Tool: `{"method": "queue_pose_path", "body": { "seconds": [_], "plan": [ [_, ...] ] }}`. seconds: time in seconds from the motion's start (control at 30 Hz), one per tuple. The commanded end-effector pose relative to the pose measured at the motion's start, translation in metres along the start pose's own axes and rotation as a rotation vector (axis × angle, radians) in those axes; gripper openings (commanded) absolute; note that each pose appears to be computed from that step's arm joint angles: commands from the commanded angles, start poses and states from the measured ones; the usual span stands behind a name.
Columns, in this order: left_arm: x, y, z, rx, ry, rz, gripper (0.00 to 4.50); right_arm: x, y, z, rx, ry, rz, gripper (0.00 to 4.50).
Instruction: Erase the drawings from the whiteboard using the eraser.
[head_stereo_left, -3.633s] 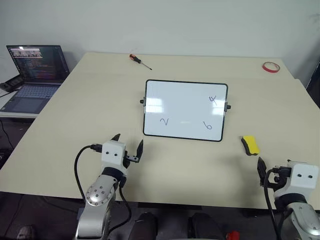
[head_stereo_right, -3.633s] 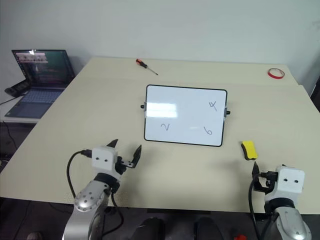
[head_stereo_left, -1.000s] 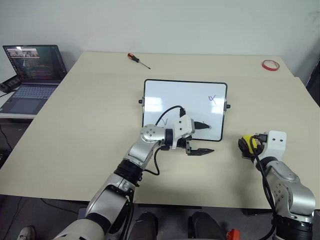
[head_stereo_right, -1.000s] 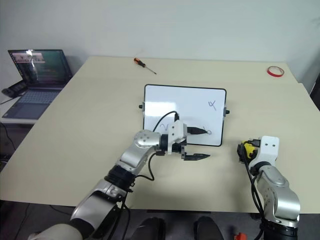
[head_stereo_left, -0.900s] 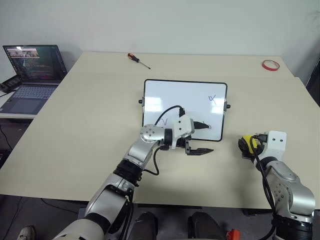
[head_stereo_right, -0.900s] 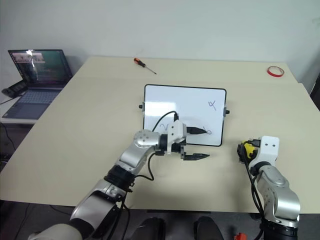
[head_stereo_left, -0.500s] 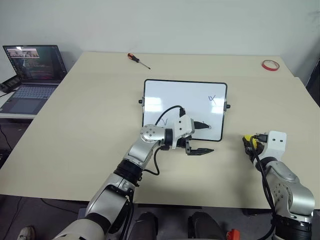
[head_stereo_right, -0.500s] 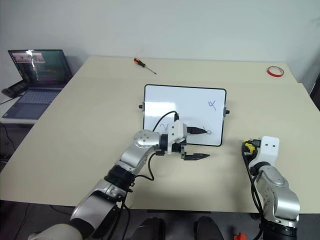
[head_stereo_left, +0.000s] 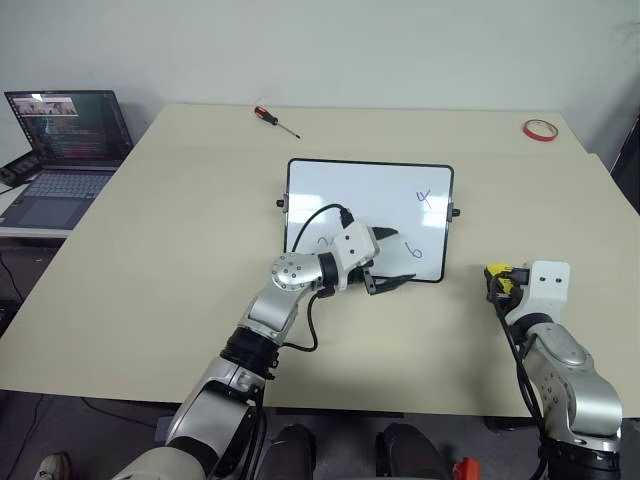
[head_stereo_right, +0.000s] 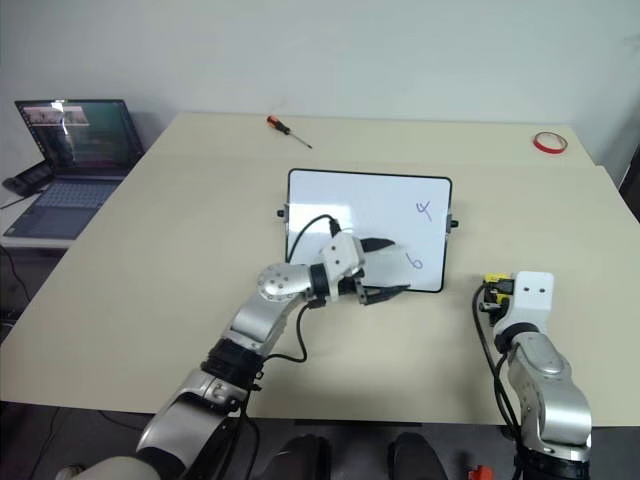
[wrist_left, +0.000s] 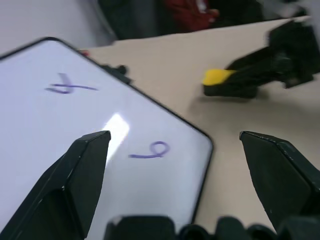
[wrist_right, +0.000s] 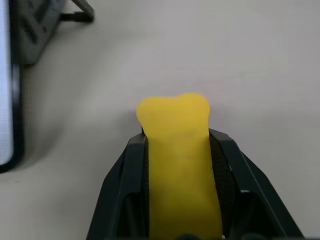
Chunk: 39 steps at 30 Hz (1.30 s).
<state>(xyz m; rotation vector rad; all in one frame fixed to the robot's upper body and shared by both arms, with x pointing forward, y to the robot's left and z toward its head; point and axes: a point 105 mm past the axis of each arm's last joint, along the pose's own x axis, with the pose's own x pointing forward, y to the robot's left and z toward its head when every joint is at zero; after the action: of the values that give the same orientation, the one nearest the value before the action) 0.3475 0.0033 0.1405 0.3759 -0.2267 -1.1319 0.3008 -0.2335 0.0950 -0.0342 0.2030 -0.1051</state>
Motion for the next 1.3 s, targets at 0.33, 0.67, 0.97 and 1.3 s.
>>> {"method": "queue_pose_path", "body": {
  "seconds": [0.33,0.67,0.97,1.3],
  "plan": [
    [-0.011,0.017,-0.009,0.015,0.027,0.235,4.50,0.028,0.051,0.095,-0.142,-0.349,0.143,1.24],
    [-0.001,0.029,-0.002,0.038,0.002,0.239,4.50,0.066,0.089,0.121,-0.181,-0.393,0.270,1.24],
    [-0.001,0.028,-0.002,0.042,-0.002,0.237,4.50,0.073,0.097,0.108,-0.197,-0.343,0.317,1.24],
    [-0.002,0.029,-0.002,0.039,0.002,0.240,4.50,0.060,0.083,0.042,-0.254,-0.078,0.322,1.24]
  ]
}}
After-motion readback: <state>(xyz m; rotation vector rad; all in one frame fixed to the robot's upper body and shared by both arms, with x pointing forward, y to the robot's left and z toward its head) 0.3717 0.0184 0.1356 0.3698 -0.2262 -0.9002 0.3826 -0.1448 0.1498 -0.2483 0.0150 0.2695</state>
